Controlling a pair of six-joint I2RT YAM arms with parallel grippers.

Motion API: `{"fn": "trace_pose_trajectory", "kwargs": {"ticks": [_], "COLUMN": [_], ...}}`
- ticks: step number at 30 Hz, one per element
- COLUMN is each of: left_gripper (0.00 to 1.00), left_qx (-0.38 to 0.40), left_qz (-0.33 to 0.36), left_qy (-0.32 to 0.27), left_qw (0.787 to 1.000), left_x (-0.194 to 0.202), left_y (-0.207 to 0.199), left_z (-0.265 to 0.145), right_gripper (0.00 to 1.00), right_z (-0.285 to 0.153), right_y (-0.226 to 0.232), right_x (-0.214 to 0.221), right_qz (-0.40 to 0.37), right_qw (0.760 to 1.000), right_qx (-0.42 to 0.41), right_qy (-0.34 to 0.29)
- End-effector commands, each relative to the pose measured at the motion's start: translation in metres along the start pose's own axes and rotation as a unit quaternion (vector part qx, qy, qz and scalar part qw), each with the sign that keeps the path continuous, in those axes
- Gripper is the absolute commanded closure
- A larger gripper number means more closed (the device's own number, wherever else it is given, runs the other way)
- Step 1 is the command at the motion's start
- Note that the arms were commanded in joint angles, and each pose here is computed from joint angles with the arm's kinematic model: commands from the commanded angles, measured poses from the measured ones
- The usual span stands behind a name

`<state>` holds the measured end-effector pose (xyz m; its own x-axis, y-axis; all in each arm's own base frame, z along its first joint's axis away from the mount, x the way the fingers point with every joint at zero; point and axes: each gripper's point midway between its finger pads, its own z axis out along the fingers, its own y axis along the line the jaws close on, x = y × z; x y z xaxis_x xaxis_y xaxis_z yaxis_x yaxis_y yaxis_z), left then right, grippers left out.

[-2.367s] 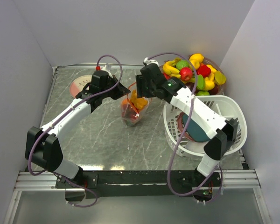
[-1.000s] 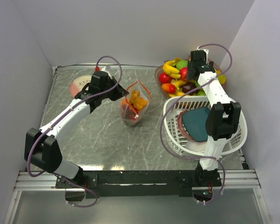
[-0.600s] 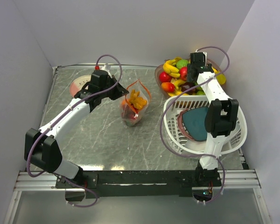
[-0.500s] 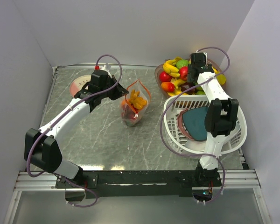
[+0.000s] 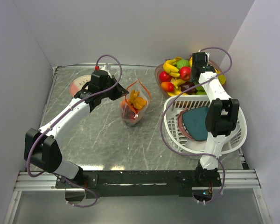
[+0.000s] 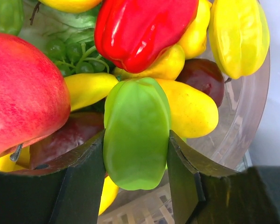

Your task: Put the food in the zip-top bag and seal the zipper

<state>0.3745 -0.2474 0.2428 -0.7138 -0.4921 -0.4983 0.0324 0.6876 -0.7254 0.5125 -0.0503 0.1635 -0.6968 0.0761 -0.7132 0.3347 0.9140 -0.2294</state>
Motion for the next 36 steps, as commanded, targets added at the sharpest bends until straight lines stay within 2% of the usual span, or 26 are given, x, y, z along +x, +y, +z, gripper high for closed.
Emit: {"fn": "trace_pose_trajectory", "kwargs": {"ticks": [1, 16, 23, 27, 31, 36], "left_gripper": [0.99, 0.99, 0.99, 0.99, 0.99, 0.99], "left_qx": [0.029, 0.031, 0.032, 0.032, 0.033, 0.032], "left_qz": [0.018, 0.017, 0.016, 0.018, 0.016, 0.015], "left_qy": [-0.033, -0.034, -0.032, -0.034, -0.034, -0.033], "left_qw": [0.999, 0.999, 0.999, 0.999, 0.999, 0.999], "left_x": [-0.02, -0.02, -0.019, -0.019, -0.019, -0.018], "left_y": [-0.025, -0.026, -0.025, -0.025, -0.025, -0.024], "left_z": [-0.014, -0.014, -0.013, -0.014, -0.014, -0.013], "right_gripper": [0.76, 0.83, 0.84, 0.84, 0.83, 0.82], "right_z": [-0.038, -0.075, -0.109, -0.145, -0.2, -0.272], "right_y": [-0.02, -0.028, -0.023, 0.005, 0.044, 0.109], "right_x": [-0.039, -0.051, -0.059, -0.062, -0.061, -0.043], "right_qz": [0.044, 0.096, 0.112, 0.108, 0.092, 0.068], "right_qw": [0.998, 0.993, 0.989, 0.985, 0.974, 0.942], "right_qx": [0.009, -0.003, -0.025, -0.076, -0.153, -0.292], "right_qy": [-0.048, -0.069, -0.094, -0.11, -0.139, -0.154]}}
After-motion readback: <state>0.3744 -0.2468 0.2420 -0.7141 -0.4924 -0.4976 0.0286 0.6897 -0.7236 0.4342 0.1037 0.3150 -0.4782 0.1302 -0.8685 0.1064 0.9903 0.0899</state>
